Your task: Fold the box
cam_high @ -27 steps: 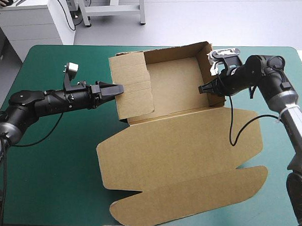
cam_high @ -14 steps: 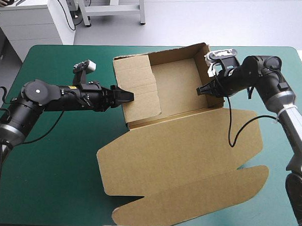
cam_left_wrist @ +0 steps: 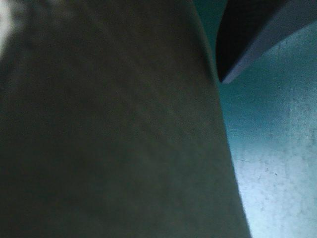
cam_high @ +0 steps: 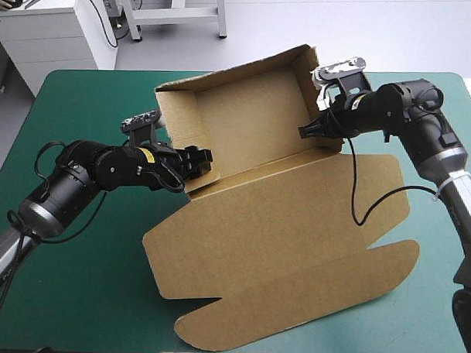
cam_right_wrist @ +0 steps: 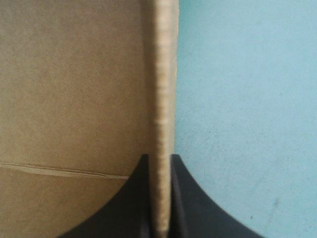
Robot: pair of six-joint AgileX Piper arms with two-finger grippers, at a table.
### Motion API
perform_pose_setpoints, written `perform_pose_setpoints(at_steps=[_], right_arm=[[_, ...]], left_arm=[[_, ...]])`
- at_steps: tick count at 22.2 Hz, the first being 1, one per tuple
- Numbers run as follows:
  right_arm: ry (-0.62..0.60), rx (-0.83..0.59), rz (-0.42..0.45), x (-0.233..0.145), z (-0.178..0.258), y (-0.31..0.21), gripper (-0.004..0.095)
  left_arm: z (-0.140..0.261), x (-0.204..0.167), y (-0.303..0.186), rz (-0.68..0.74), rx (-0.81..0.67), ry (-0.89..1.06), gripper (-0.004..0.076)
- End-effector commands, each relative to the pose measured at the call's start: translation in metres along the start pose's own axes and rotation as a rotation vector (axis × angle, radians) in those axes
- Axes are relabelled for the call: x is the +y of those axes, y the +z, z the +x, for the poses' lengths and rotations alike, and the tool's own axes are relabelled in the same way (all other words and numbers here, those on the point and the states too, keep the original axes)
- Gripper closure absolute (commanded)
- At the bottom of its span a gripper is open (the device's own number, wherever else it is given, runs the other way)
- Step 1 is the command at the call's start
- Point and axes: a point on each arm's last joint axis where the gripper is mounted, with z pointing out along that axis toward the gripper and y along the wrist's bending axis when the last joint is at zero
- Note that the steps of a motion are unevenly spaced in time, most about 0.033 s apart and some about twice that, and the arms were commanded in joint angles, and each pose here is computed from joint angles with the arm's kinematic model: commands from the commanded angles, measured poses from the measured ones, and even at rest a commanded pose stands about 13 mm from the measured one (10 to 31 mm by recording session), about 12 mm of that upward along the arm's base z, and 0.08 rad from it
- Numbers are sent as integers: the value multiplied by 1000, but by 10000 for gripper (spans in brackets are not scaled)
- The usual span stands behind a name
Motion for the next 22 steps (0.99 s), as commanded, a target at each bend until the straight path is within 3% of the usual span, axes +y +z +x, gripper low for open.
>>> perform_pose_setpoints(at_steps=[1, 7, 13, 17, 22], right_arm=[[-24, -150, -7, 13, -17, -39, 912], [-40, -140, 29, 14, -17, -38, 912], [-48, -134, 49, 13, -16, -38, 912], [-56, -139, 50, 16, -17, -38, 912], [-58, -141, 51, 16, -17, -38, 912]], left_arm=[[-11, -12, -17, 66, -121, -44, 249], [-13, -12, -17, 62, -138, -30, 256], [-12, -18, -17, 56, -182, 51, 439], [-14, -19, -17, 55, -219, 88, 726], [-16, -16, -17, 20, -233, 130, 732]])
